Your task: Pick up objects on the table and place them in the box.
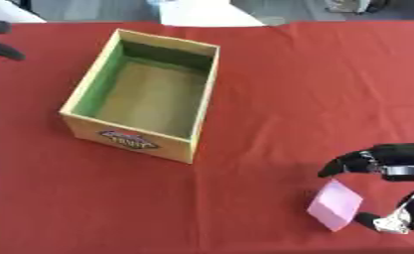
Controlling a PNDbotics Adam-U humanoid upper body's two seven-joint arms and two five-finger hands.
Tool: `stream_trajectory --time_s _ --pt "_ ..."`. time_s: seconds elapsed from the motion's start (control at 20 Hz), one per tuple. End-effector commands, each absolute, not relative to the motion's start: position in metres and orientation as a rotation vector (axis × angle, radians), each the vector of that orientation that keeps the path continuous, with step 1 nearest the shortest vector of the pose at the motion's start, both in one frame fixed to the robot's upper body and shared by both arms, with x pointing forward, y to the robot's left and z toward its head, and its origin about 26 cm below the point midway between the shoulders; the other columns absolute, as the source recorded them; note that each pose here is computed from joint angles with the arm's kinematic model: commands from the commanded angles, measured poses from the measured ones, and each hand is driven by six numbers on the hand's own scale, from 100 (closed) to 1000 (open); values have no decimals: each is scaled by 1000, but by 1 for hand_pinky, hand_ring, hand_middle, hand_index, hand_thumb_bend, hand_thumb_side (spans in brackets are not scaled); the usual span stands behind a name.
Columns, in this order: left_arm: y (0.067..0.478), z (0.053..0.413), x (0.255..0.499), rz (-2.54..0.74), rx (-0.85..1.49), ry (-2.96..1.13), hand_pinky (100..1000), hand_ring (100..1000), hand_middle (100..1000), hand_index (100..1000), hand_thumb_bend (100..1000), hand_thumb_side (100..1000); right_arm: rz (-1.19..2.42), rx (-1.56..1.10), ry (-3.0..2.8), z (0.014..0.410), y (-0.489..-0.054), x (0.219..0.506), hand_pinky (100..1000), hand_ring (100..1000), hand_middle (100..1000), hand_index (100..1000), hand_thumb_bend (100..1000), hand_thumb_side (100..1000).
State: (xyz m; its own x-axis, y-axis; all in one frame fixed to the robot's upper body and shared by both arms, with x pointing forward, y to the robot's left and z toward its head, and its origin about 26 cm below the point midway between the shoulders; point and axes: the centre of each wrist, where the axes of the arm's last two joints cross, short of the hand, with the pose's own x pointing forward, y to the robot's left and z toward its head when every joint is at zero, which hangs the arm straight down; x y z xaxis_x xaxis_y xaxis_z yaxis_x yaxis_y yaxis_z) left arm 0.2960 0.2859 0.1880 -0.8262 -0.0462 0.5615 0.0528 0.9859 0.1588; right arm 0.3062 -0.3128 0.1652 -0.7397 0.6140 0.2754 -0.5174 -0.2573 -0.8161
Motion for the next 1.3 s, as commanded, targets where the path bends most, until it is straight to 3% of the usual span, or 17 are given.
stream_trajectory --time_s 0.05,0.7,1.3 --pt "285 196 294 -251 0 -2558 535 707 594 754 100 731 2060 -164 -1248 170 -317 310 946 900 909 1000 186 390" --pt "284 196 295 -262 -3 -2554 534 708 594 754 100 732 2090 -130 -1260 166 -309 314 943 892 901 1000 167 391" --pt "284 196 295 -277 -7 -2551 534 709 594 753 100 729 2087 -151 -1213 166 -316 315 941 894 909 1000 100 276"
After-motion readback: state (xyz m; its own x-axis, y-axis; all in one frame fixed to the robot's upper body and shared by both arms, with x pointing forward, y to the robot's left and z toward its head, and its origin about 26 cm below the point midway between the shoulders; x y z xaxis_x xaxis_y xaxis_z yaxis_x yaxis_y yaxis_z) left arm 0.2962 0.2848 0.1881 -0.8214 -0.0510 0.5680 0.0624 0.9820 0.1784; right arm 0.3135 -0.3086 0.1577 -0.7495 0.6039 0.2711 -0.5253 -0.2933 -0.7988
